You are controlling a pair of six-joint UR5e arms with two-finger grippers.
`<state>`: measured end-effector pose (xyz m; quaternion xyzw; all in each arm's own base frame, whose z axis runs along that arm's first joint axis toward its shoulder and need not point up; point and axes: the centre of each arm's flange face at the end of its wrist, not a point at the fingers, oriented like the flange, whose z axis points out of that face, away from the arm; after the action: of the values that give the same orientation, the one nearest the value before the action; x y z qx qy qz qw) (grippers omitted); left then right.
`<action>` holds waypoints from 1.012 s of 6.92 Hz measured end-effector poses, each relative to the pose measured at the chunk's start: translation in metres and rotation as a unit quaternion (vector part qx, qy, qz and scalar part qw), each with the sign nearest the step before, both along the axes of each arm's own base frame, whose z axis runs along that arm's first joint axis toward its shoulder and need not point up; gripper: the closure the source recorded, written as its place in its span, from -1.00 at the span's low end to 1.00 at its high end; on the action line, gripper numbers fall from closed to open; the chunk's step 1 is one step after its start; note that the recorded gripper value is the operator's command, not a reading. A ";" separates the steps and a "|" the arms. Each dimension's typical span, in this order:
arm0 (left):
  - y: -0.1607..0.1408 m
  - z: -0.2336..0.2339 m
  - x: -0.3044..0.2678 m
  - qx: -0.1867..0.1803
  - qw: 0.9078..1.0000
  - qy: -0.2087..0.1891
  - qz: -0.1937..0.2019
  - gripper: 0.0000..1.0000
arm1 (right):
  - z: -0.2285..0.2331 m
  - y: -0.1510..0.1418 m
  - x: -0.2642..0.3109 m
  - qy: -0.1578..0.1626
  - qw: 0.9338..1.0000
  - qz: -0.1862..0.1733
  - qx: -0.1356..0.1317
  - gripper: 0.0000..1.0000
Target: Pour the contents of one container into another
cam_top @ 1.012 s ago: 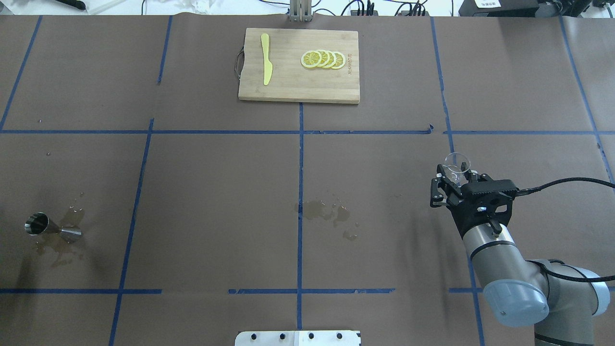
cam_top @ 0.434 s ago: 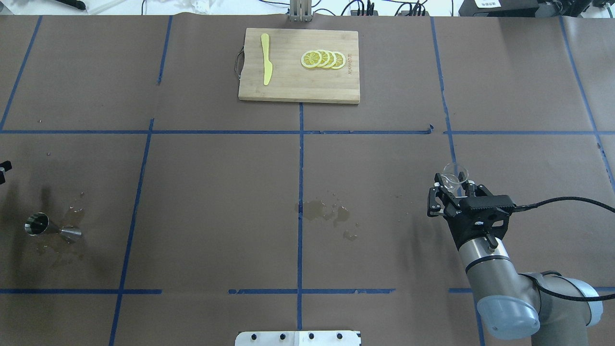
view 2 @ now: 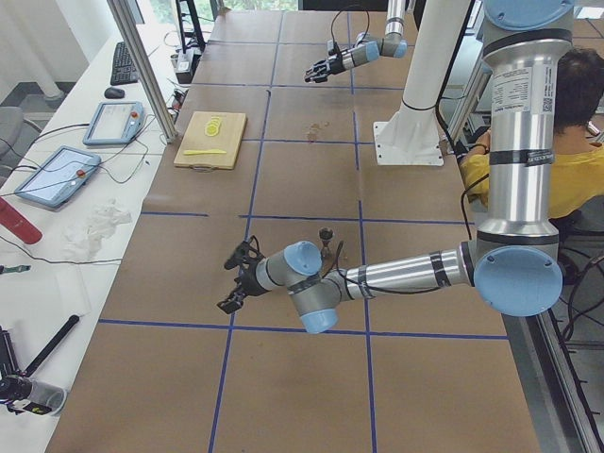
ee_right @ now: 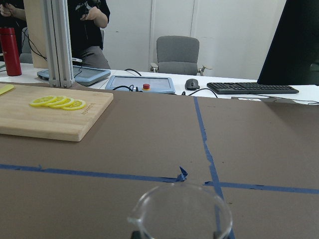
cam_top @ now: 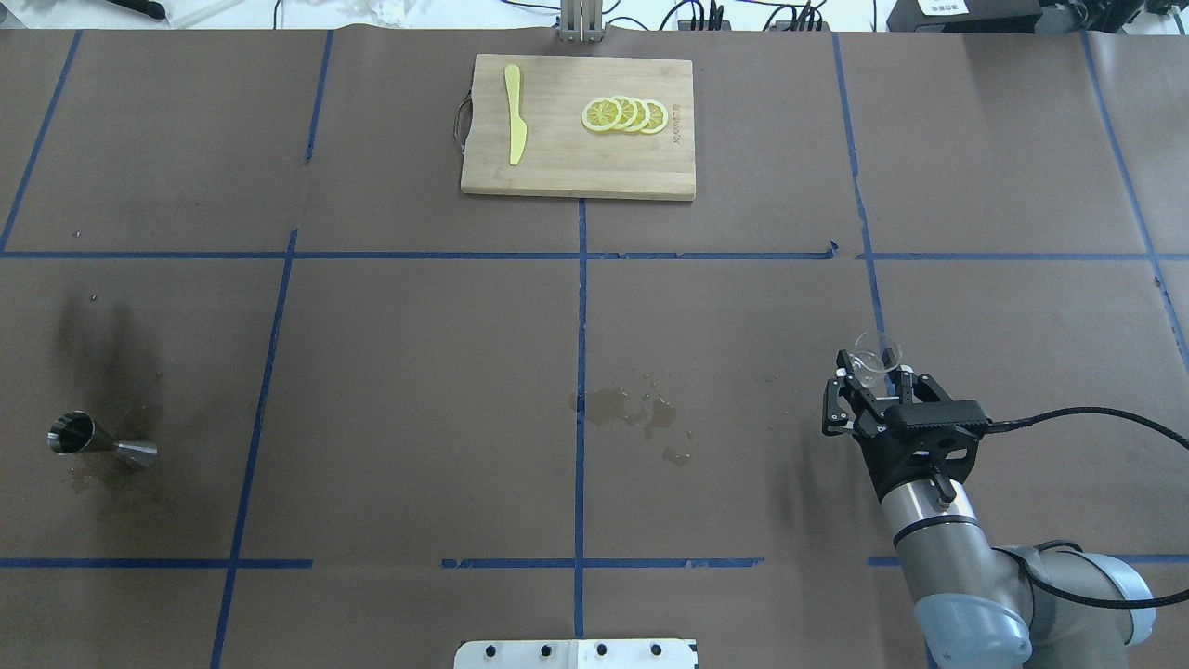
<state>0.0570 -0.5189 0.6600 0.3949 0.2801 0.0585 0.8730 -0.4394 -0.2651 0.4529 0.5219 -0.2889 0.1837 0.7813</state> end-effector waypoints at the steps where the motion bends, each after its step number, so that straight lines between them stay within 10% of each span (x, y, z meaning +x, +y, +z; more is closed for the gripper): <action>1: -0.022 -0.010 -0.025 -0.031 0.999 -0.007 0.026 -1.00 | 0.008 0.002 -0.011 -0.002 1.000 0.007 0.004 1.00; 7: -0.030 -0.032 -0.055 -0.085 0.994 0.023 0.071 -1.00 | 0.048 0.010 -0.027 -0.015 0.999 0.024 0.022 1.00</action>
<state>0.0019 -0.5494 0.6285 0.3001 0.3316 0.0871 0.8902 -0.4665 -0.2553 0.5012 0.5430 -0.2922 0.2040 0.7604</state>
